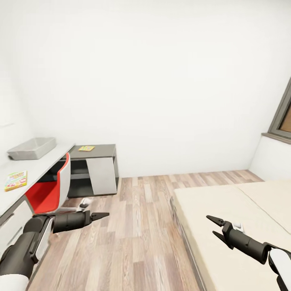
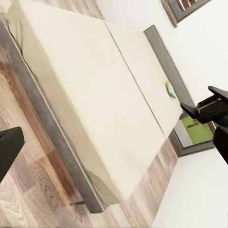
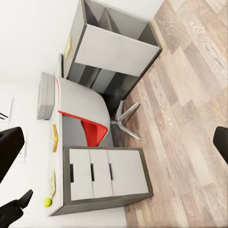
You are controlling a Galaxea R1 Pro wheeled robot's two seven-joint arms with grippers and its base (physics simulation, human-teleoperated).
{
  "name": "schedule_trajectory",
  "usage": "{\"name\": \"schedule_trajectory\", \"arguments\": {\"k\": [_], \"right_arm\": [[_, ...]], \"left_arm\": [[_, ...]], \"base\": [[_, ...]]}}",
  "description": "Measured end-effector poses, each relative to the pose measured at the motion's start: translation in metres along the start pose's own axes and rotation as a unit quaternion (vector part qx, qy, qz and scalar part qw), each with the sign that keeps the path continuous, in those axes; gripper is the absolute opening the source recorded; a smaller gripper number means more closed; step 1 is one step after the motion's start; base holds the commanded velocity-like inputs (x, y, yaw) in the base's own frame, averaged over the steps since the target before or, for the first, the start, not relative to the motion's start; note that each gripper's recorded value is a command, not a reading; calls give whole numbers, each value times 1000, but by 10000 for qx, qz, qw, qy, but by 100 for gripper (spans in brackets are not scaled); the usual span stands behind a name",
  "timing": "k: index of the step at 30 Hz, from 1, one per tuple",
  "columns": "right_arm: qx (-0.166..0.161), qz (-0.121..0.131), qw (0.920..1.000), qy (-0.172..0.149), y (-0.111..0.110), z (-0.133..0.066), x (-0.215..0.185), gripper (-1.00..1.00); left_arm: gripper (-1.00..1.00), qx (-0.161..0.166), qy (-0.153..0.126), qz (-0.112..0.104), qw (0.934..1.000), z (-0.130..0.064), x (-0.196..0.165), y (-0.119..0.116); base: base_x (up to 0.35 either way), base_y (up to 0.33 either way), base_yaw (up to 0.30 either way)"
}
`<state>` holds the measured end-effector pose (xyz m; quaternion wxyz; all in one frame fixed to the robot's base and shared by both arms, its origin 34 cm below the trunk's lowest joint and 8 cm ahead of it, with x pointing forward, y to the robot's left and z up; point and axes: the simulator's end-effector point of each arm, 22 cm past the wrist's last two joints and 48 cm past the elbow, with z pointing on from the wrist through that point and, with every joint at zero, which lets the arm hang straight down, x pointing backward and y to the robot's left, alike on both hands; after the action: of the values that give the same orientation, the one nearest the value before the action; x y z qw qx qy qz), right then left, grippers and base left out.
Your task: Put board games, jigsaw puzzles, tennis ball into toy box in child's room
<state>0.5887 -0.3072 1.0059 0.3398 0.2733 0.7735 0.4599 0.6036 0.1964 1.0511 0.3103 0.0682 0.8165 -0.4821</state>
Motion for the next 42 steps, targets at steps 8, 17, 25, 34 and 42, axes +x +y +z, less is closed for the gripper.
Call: {"name": "schedule_trajectory", "arguments": {"k": [8, 17, 25, 34, 42], "right_arm": [[3, 4, 10000, 1, 0, 0, 0, 100], [-9, 9, 10000, -26, 0, -1, -1, 100], [19, -5, 10000, -44, -2, 0, -2, 100], [17, 4, 10000, -44, -2, 0, -1, 100], [-20, 19, 10000, -12, 1, 2, 2, 100]], "left_arm": [[100, 5, -3, -3, 10000, 0, 0, 0], [100, 8, -1, -2, 10000, 0, 0, 0], [100, 7, 0, -2, 10000, 0, 0, 0], [100, 7, -3, -1, 10000, 0, 0, 0], [100, 2, -5, -1, 10000, -1, 0, 0]], "base": [[-47, 0, 288], [-100, 0, 206], [-11, 0, 26], [-1, 0, 2], [0, 0, 0]]}}
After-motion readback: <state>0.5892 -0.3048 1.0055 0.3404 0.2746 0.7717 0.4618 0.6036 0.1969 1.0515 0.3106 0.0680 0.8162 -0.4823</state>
